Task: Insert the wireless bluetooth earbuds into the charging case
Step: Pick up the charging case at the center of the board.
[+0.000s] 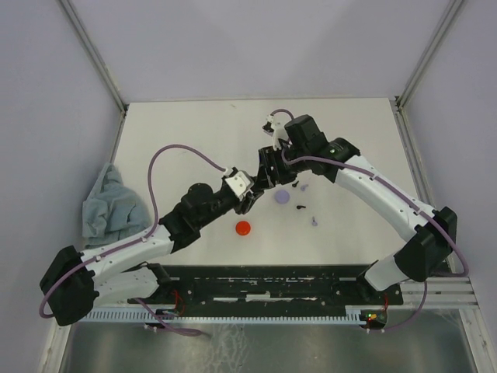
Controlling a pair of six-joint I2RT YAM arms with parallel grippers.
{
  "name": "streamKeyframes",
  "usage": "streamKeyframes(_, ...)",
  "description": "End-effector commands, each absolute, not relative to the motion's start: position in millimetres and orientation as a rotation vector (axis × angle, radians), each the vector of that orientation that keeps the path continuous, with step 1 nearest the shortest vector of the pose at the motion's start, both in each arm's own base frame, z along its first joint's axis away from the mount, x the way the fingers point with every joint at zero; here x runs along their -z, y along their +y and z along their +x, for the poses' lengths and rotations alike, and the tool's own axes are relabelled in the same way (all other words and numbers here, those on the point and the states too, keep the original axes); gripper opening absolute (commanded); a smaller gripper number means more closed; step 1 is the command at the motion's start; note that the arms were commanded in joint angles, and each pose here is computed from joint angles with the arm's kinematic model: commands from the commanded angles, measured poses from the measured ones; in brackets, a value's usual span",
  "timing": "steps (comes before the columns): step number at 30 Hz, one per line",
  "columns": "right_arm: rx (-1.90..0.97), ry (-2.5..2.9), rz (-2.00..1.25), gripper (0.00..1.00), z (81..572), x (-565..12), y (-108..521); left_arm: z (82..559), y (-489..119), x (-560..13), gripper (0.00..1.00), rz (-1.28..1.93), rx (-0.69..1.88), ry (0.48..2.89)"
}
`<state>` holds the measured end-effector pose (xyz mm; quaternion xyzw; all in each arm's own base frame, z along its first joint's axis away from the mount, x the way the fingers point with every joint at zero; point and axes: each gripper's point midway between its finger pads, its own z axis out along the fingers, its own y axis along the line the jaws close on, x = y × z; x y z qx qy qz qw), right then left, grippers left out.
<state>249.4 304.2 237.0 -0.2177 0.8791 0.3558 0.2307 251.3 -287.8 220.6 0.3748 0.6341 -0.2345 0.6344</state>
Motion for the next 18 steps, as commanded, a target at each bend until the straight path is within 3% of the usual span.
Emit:
streamKeyframes(1, -1.045, 2.324, -0.607, 0.59, 254.0, -259.1, 319.0, 246.2, -293.7, -248.9, 0.46, 0.873, 0.551, 1.311)
streamKeyframes(10, -1.058, 2.324, -0.658, 0.33, 249.8, -255.3, 321.7, 243.3, -293.8, -254.4, 0.48, 0.842, 0.585, 1.303)
streamKeyframes(13, -1.049, 2.312, -0.672, 0.22, 249.9, -256.7, 320.3, 240.8, -294.2, -255.0, 0.52, 0.844, 0.6, 1.304)
streamKeyframes(18, -1.028, 2.279, -0.723, 0.13, 247.1, -264.4, 315.7, 234.4, -292.5, -257.1, 0.64, 0.852, 0.624, 1.309)
